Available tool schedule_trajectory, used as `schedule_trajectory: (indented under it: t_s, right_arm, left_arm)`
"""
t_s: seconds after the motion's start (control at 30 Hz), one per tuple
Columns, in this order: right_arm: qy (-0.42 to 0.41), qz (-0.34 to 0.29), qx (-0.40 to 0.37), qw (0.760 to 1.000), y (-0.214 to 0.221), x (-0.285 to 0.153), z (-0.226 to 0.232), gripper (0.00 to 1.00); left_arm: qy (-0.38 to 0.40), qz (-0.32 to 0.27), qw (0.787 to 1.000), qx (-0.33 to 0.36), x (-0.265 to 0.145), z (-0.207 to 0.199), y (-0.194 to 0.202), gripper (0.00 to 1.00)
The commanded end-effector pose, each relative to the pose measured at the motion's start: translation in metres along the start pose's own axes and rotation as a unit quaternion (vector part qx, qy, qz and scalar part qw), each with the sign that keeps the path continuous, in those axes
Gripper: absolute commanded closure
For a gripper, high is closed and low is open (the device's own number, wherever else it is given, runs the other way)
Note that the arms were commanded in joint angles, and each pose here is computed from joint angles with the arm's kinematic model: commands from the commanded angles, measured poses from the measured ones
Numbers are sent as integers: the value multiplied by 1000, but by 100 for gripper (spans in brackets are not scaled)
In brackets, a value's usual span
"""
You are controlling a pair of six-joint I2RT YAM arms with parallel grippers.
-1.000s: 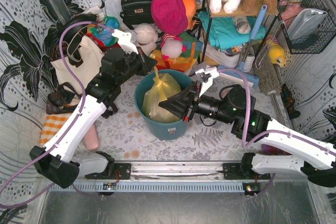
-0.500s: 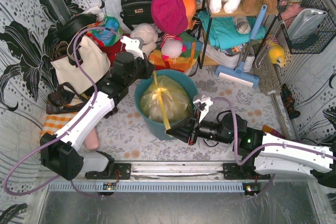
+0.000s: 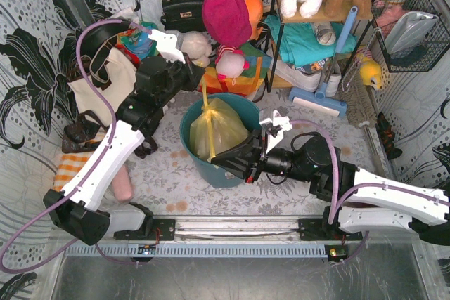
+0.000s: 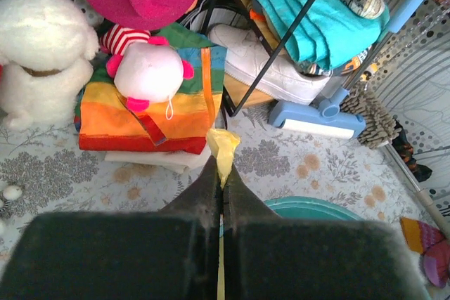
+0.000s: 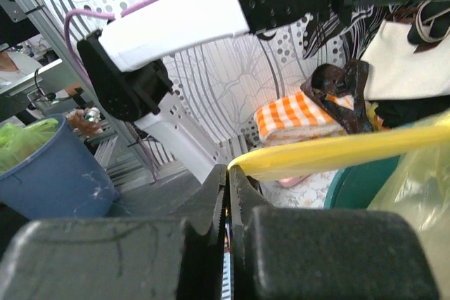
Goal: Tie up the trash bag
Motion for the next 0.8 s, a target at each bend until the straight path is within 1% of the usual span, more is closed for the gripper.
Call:
schedule_trajectory:
  t_s: [0.0,0.13,0.23,0.37,0.5,0.6,0.7,0.77]
  right_arm:
    - [-6,-3,35,999,21,-16,8,100]
    - [20,44,85,995,70,-35,10,100]
    - [21,61,86,994,80,-39,16,100]
    - [0,56,42,998,52,-28,21,100]
    - [-24,17,-12,999,10,-12,25,100]
    - [-28,-13,-43,999,-17,-2,26,100]
    - [-27,-28,-51,998,-22,3,25,100]
    - [-6,-19,-46,999,-13,1,20,100]
  left_arm:
    - [-23,-6,1000,10,19,24,12,100]
    - [-58,-5,998,1,25,53,35,100]
    - [-80,-5,997,-1,26,69,38,100]
    - [-76,-8,997,4,28,65,27,100]
    - [-37,-21,999,3,24,39,1,100]
    - [-9,-21,1000,2,21,22,-13,100]
    - [4,-21,1000,-1,22,16,-17,100]
    - [-3,-11,1000,-4,26,23,-7,100]
Point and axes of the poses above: each gripper's point midway between its finger pads, its own x axis out along the fingers, its own z axis along the line the jaws close on, y = z × x, the point moved 5 cm from there along -x, back along the fingers, and after that the axes turned 15 degrees about -x, right-handed, at the moved point
